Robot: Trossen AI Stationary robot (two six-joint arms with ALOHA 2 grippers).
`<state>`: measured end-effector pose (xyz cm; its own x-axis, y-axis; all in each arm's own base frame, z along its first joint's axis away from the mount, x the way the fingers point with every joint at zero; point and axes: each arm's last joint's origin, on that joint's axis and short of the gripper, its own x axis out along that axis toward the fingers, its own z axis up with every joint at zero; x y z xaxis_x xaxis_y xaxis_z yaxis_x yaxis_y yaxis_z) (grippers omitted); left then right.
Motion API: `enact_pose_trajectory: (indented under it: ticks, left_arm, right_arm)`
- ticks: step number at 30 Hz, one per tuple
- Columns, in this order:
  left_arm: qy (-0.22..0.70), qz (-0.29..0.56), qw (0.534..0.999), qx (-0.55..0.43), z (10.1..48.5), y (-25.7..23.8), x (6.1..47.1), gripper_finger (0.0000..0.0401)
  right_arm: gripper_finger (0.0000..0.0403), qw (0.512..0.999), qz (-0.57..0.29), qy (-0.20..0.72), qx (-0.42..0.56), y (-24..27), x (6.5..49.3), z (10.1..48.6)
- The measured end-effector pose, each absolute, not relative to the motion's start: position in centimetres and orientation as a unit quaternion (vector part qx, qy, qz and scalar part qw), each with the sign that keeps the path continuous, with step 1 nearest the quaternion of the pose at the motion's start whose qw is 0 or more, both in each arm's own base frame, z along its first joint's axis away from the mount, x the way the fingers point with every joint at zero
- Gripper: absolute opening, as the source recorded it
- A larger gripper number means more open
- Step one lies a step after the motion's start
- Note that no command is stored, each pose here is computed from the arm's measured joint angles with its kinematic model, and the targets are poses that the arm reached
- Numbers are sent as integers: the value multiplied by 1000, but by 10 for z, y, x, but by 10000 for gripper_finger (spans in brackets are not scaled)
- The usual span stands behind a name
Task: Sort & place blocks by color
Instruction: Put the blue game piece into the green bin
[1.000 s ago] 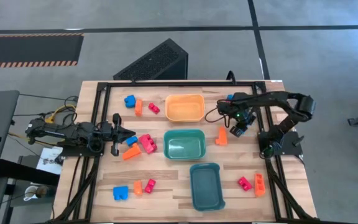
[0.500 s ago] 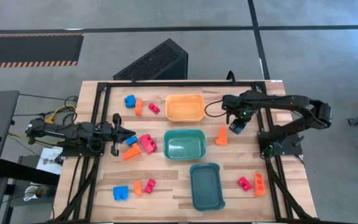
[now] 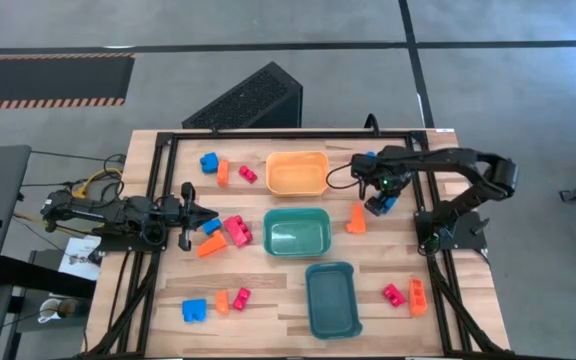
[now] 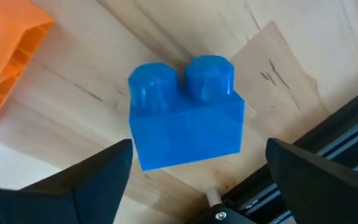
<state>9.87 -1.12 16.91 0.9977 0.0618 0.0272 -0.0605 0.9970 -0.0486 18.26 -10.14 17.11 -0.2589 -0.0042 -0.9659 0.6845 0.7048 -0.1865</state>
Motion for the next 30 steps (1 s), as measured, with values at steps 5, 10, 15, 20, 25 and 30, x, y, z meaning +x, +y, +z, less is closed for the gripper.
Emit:
enact_pose_trajectory:
  ticks: [5,10,15,20,25,30]
  left_arm:
    - [-14,31,999,-24,169,-11,99,0]
    - [-14,31,999,-24,169,-11,99,0]
    - [-14,31,999,-24,169,-11,99,0]
    - [-14,31,999,-24,169,-11,99,0]
    - [-14,31,999,-24,169,-11,99,0]
    - [-14,31,999,-24,169,-11,99,0]
  right_arm:
    - [390,595,-290,700,268,-107,186,173]
    - [398,606,-286,686,283,-109,180,174]
    - [399,587,-294,696,292,-106,164,163]
    - [399,587,-290,693,301,-103,157,149]
    - [399,615,-287,672,298,-104,164,148]
    - [397,623,-289,664,296,-105,166,148]
